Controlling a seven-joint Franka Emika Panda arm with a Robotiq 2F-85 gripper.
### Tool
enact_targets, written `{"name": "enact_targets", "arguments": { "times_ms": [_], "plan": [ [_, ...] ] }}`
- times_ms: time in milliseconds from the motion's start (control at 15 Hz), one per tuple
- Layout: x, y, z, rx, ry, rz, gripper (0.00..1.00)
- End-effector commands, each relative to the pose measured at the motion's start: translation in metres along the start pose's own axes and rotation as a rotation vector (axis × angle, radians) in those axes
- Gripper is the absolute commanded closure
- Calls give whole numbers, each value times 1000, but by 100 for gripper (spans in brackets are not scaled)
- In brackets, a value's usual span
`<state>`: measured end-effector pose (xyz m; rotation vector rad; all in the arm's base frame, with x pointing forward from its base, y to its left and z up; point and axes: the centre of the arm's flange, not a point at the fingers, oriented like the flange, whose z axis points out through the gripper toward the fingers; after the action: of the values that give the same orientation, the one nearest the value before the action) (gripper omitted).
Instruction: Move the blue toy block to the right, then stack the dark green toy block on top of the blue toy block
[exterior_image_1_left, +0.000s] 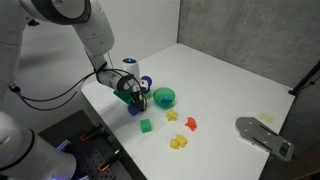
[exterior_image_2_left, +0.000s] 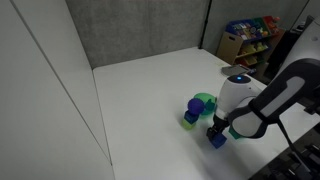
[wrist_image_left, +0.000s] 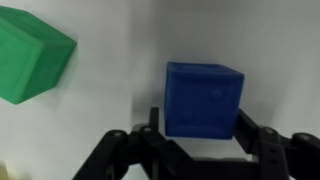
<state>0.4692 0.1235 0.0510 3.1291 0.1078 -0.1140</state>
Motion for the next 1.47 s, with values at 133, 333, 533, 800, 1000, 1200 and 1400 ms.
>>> {"name": "enact_targets", "arguments": {
  "times_ms": [133,333,533,800,1000,1200,1400],
  "plan": [
    [11,2,-28,23,-10,61,68],
    [16,14,-50,39,-12,102,69],
    [25,39,-69,42,-13,158,69],
    [35,84,-87,46,-23,245,69],
    [36,124,-92,37,-33,322,69],
    [36,168,-87,23,-42,403,69],
    [35,209,-79,8,-40,479,69]
  ]
}}
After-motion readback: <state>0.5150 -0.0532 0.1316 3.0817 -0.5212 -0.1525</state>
